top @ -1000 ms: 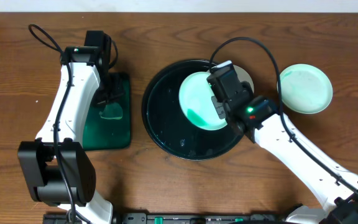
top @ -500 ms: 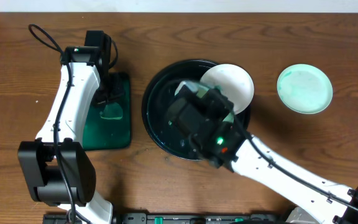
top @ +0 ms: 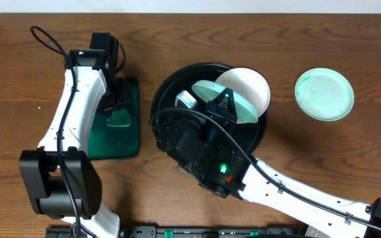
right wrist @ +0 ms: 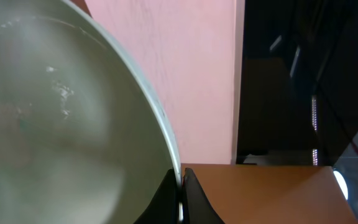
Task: Clean dirty plates on tray and stack at the side
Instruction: 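Lift the scrubbed plate off the black tray with the right gripper, then set the plate onto the cleaned plate right of the tray, release, then reach the right gripper to the rim of the blue-stained plate, then pull the stained plate to tray center and bring sponge over with left gripper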
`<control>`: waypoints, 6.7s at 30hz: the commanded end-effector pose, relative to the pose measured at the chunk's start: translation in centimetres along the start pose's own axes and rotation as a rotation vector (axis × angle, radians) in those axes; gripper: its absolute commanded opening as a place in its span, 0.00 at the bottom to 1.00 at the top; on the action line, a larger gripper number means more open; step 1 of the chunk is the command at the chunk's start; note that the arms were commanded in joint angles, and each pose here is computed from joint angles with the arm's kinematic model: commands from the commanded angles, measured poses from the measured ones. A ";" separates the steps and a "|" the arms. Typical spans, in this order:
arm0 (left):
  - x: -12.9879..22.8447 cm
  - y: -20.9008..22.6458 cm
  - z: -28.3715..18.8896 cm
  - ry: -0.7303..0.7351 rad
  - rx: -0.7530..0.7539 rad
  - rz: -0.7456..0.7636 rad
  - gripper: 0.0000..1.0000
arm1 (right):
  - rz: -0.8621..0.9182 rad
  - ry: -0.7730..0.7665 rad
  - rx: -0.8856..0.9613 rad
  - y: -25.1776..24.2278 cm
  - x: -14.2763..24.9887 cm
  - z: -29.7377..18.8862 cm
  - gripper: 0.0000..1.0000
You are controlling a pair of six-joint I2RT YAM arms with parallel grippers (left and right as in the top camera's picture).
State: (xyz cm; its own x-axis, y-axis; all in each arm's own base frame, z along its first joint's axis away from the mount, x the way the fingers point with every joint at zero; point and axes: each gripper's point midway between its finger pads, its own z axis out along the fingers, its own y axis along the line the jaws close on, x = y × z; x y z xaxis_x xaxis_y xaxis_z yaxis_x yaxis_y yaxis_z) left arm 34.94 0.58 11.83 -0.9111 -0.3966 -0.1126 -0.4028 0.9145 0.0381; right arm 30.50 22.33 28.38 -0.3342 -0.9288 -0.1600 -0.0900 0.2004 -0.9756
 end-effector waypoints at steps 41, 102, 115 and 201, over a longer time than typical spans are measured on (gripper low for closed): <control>0.7 0.6 0.8 0.037 -0.029 0.025 0.16 | 1.739 0.714 -0.564 4.0 19.9 16.6 0.01; 1.1 0.2 0.8 0.056 -0.004 0.026 0.15 | 1.247 0.656 -1.157 17.4 13.8 18.0 0.51; 1.0 0.1 0.8 0.052 -0.002 0.033 0.16 | 1.321 0.779 -1.090 20.9 14.5 19.7 0.45; 8.6 -19.6 4.4 0.102 0.320 0.436 0.07 | 1.075 0.696 -1.414 24.4 5.2 9.9 0.01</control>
State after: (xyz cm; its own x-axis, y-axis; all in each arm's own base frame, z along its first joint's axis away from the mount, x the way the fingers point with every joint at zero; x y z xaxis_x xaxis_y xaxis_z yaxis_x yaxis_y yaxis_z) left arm 35.32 -19.48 7.94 -0.9940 0.0499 -0.0975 0.0739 0.9627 -0.2604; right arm 36.51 18.28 1.86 -0.9941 -0.0376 -0.1019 -0.0691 0.9428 0.3262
